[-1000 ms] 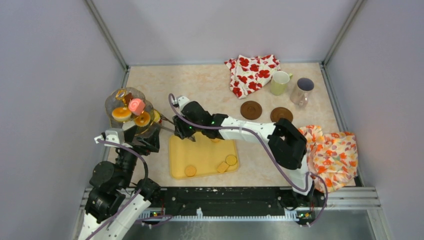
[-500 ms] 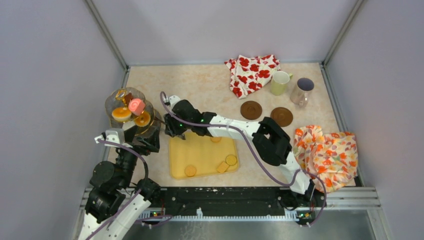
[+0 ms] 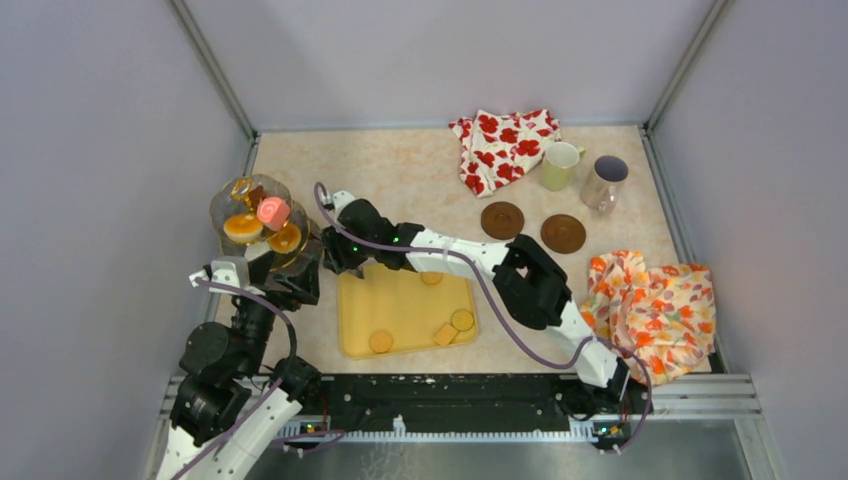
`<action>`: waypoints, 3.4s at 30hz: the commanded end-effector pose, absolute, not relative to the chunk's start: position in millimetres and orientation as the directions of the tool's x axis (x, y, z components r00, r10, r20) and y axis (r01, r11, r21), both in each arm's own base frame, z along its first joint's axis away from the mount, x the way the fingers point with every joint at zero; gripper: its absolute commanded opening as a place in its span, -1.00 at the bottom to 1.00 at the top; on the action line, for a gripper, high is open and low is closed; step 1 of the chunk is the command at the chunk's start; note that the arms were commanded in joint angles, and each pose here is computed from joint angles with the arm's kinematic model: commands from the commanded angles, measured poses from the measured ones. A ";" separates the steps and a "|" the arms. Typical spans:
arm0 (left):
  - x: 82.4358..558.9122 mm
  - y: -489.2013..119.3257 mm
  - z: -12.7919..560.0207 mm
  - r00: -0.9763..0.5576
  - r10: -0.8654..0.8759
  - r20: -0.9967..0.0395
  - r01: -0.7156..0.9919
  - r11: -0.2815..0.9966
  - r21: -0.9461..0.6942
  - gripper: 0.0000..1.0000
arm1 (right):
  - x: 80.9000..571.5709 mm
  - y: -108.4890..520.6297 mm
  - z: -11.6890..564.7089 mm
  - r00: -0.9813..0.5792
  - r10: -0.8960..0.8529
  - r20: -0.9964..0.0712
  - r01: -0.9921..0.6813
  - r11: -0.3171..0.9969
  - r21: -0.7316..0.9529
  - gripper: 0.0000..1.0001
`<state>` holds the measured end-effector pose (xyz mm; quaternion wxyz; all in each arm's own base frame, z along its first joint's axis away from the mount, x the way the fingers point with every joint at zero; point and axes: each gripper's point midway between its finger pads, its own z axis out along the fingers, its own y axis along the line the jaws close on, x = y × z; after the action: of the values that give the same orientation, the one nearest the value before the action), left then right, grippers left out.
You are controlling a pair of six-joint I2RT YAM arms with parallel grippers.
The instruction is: Serve the afternoon tea
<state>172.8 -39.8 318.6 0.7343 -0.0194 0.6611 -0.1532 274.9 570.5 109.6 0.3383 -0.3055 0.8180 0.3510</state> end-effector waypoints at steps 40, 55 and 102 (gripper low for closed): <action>191.2 -53.6 316.5 0.069 -0.213 -0.975 0.215 0.957 -0.194 0.98 | 185.6 409.1 169.6 -0.556 -0.323 -0.766 -0.769 0.548 0.328 -0.09; 192.5 -52.9 314.2 0.070 -0.206 -0.976 0.209 0.960 -0.188 0.98 | 111.5 354.1 130.3 -0.492 -0.504 -0.710 -0.838 0.494 0.229 -0.06; 191.2 -50.3 315.4 0.078 -0.206 -0.975 0.201 0.962 -0.187 0.98 | 110.9 310.0 114.0 -0.538 -0.542 -0.646 -0.791 0.591 0.162 -0.11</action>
<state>189.7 -50.7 305.8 0.7221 0.0023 0.6782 -0.1364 91.5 312.3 102.6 0.2382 -0.4086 0.8414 0.2612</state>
